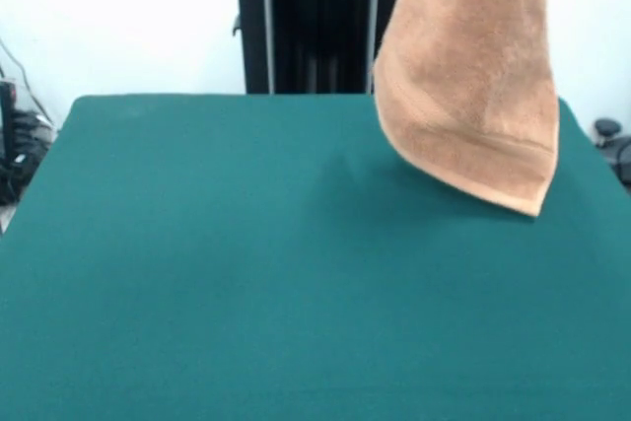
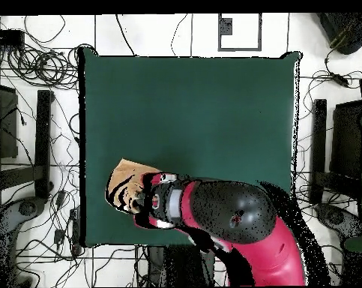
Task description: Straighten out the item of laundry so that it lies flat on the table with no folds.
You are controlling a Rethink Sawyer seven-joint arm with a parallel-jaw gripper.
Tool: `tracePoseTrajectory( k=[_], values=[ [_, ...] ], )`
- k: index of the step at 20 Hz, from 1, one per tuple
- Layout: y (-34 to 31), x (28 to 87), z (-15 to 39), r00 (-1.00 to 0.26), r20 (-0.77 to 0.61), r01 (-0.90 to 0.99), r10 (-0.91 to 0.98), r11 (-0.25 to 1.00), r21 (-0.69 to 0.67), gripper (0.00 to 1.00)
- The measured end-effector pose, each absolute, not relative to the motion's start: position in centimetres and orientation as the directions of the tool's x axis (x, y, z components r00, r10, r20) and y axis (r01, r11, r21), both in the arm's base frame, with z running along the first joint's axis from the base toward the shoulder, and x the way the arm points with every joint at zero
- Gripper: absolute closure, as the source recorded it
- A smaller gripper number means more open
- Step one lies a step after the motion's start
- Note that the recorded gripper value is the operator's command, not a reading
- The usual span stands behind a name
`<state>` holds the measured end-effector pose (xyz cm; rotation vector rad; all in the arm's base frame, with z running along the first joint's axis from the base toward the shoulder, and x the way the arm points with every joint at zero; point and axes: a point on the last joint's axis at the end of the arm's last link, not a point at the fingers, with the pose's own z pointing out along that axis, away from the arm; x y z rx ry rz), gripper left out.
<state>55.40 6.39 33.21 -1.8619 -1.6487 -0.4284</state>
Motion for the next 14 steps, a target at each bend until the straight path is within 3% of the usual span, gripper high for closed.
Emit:
tracePoseTrajectory(
  k=[14],
  values=[
    [5.7, 55.5, 30.2, 0.337, 0.671, 0.934, 0.661, -0.146, -0.326, 1.00]
  ],
)
